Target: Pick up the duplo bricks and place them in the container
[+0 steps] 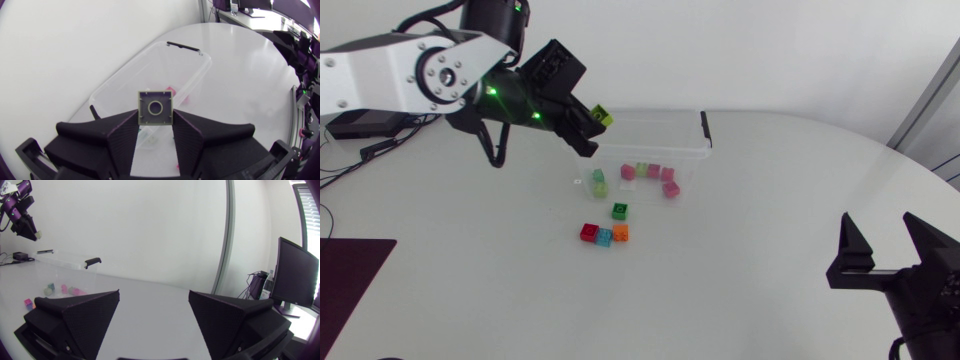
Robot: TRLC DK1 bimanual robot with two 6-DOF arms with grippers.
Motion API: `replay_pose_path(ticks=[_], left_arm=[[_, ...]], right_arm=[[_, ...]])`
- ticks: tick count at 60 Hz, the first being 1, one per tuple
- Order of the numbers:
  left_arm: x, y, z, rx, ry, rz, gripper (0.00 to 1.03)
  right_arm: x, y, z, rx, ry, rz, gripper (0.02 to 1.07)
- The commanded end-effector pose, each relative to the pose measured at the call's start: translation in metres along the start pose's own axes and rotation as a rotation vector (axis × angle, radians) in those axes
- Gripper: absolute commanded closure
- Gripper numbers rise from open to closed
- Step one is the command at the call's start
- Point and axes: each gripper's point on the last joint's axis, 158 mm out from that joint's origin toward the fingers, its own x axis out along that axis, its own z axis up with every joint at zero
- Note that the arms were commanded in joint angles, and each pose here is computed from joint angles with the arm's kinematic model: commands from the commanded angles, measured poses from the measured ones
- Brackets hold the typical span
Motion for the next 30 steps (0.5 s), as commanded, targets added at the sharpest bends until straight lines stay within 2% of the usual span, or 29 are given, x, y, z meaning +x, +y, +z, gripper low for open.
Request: replay_pose_path(ticks=[1, 11, 20, 23, 26, 30], left_arm=[[0.025, 0.007, -0.001, -0.070, -0.005, 0.003, 0.72], [0.066, 0.027, -0.005, -0.134, -0.006, 0.023, 0.72], [0.090, 0.047, -0.006, -0.150, -0.012, 0.088, 0.72], [0.096, 0.053, -0.006, -0.157, -0.004, 0.110, 0.67], [0.101, 0.057, -0.008, -0.164, 0.008, 0.124, 0.50], [0.101, 0.060, -0.009, -0.168, 0.023, 0.133, 0.14]], right_arm=[[0.000, 0.003, -0.010, 0.015, 0.019, 0.007, 0.07], [0.000, 0.003, -0.010, 0.015, 0.019, 0.007, 0.07], [0.000, 0.003, -0.010, 0.015, 0.019, 0.007, 0.07], [0.000, 0.003, -0.010, 0.015, 0.019, 0.007, 0.07], [0.000, 0.003, -0.010, 0.015, 0.019, 0.007, 0.07], [0.000, 0.003, -0.010, 0.015, 0.019, 0.007, 0.07]])
